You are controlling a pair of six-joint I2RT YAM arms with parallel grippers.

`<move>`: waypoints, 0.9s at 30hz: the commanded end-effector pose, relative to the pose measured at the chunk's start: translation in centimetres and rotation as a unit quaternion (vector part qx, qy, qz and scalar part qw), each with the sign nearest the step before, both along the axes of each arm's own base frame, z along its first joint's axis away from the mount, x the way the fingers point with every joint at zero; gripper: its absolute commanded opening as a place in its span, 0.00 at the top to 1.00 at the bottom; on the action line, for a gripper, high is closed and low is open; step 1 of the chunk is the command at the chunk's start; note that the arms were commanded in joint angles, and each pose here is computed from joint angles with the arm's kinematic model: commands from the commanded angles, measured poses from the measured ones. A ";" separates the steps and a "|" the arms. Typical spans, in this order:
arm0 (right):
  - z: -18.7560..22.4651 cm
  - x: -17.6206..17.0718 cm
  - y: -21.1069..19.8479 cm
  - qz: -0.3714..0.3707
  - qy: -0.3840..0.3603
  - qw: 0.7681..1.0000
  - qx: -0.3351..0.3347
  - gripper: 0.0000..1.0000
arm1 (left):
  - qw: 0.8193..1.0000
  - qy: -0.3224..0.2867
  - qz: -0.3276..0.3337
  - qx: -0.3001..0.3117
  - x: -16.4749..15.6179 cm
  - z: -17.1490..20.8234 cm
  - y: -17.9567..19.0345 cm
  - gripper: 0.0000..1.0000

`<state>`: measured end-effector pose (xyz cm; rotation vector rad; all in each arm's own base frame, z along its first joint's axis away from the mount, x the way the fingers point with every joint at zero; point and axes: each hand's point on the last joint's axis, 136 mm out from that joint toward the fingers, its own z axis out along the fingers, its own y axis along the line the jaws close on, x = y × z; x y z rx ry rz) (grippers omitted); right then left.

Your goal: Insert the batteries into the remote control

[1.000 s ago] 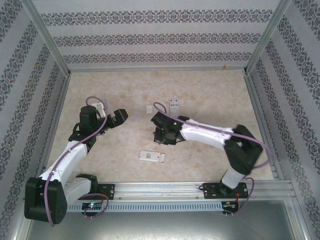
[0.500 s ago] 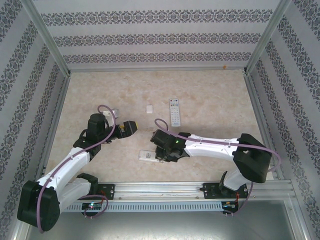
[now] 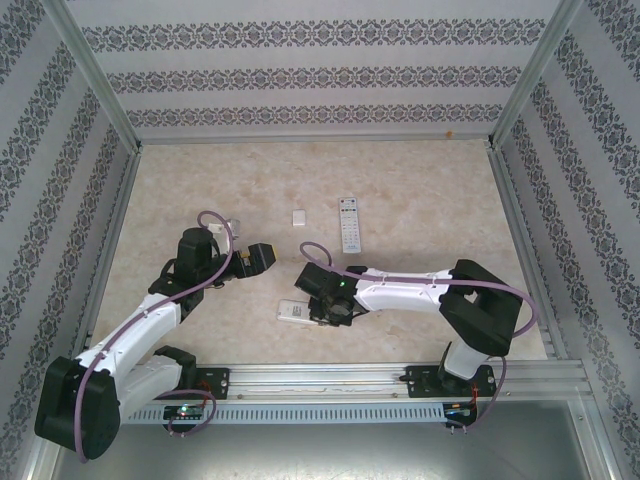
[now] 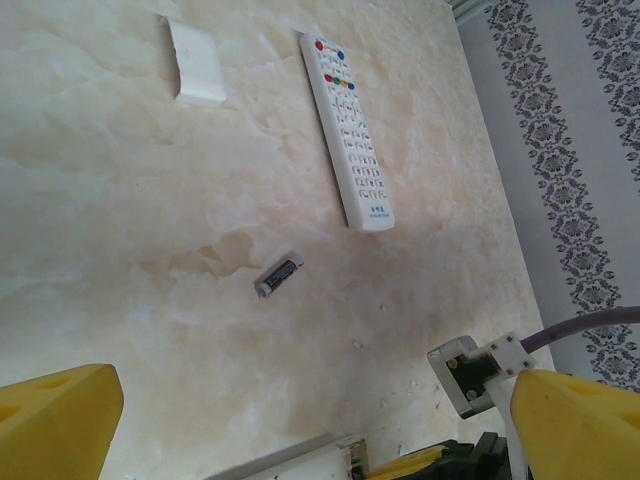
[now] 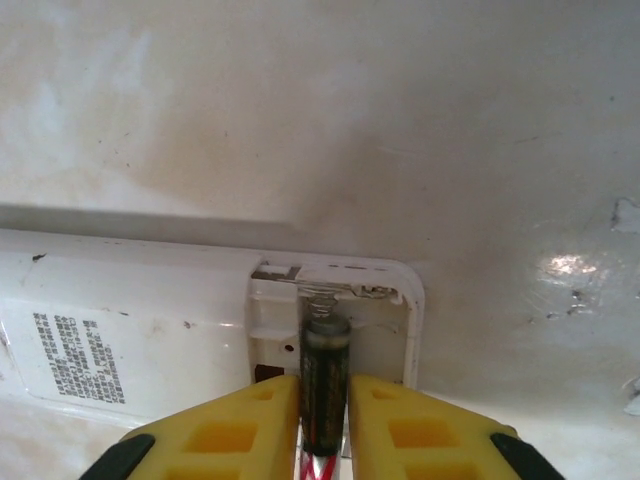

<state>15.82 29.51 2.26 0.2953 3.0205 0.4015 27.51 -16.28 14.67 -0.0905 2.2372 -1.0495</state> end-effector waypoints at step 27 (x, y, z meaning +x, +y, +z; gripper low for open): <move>-0.7 -0.1 0.0 0.011 0.003 1.000 -0.014 0.84 | 0.976 0.193 -0.067 0.072 -8.2 -9.6 -2.6 0.30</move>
